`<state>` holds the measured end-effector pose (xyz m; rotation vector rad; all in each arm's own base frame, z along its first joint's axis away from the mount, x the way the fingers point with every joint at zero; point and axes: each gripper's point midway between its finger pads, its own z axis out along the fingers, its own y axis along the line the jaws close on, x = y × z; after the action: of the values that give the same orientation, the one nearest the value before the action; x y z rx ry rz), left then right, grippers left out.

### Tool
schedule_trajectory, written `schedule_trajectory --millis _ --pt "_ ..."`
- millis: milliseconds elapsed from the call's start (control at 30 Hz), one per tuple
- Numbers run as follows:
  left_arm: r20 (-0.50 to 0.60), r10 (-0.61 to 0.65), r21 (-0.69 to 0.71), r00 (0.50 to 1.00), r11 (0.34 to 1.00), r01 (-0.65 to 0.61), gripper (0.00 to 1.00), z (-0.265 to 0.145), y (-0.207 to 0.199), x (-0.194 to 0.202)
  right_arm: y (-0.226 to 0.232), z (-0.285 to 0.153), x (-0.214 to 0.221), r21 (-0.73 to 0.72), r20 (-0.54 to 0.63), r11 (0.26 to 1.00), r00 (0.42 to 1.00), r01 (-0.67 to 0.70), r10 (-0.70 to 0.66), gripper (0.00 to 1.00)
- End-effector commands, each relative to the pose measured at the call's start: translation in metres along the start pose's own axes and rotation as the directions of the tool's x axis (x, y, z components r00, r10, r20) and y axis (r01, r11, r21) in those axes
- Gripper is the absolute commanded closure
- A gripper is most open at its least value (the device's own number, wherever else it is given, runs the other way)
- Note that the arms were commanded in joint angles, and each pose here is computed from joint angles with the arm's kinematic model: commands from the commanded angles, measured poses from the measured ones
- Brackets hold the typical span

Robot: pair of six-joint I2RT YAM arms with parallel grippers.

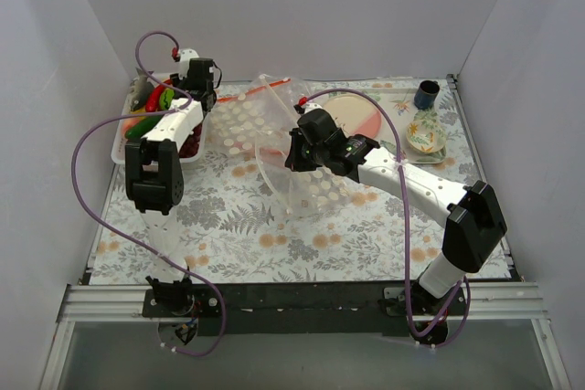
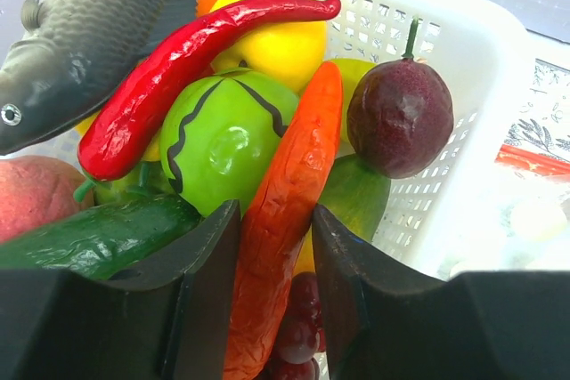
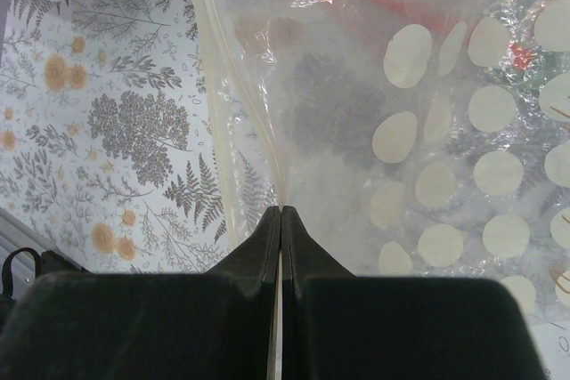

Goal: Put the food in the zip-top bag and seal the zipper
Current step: Pick up the fake vegetable from the bin.

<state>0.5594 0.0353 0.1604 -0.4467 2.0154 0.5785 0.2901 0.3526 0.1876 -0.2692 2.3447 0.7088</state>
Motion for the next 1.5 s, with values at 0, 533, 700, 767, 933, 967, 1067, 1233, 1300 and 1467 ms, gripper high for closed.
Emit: schedule_trajectory --millis 0,533,700,767,933,967,1067,1233,1300,1467 --pt "0.089 -0.064 0.037 0.994 0.997 0.061 0.69 -0.031 0.009 -0.052 0.012 -0.011 -0.015 -0.045 0.055 0.999 0.998 -0.002 0.004 0.99" --pt "0.17 -0.086 0.018 0.982 0.996 0.085 0.74 -0.049 0.023 -0.092 0.011 -0.007 -0.013 -0.046 0.054 0.999 0.998 -0.006 0.009 0.99" --pt "0.198 -0.116 0.031 0.973 0.993 0.112 0.78 -0.059 0.028 -0.109 0.011 -0.004 -0.014 -0.041 0.056 0.999 0.998 -0.005 0.007 0.99" --pt "0.208 -0.131 0.042 0.969 0.991 0.125 0.79 -0.065 0.03 -0.115 0.01 -0.003 -0.014 -0.038 0.056 0.999 0.998 -0.007 0.009 0.99" --pt "0.182 -0.227 0.14 0.957 0.969 0.204 0.84 -0.088 0.028 -0.125 0.012 -0.001 -0.017 -0.036 0.065 0.999 0.998 -0.006 0.008 0.99" --pt "0.181 -0.274 0.183 0.944 0.953 0.242 0.85 -0.102 0.031 -0.134 0.013 -0.001 -0.02 -0.037 0.071 0.999 0.997 -0.006 0.008 0.99" --pt "0.109 -0.402 0.33 0.909 0.877 0.349 0.89 -0.138 0.027 -0.138 0.017 -0.001 -0.025 -0.044 0.08 0.999 0.997 -0.013 0.017 0.99" --pt "-0.058 -0.532 0.533 0.845 0.699 0.477 0.92 -0.196 0.016 -0.123 0.025 0.001 -0.043 -0.042 0.106 0.999 0.994 -0.026 0.031 0.99" --pt "-0.127 -0.582 0.613 0.803 0.591 0.525 0.94 -0.232 0.015 -0.126 0.029 0.002 -0.048 -0.054 0.108 0.998 0.993 -0.042 0.048 0.99" --pt "-0.255 -0.639 0.717 0.726 0.378 0.585 0.94 -0.277 0.001 -0.098 0.063 0.004 -0.066 -0.163 0.086 0.979 0.986 -0.125 0.14 0.99"
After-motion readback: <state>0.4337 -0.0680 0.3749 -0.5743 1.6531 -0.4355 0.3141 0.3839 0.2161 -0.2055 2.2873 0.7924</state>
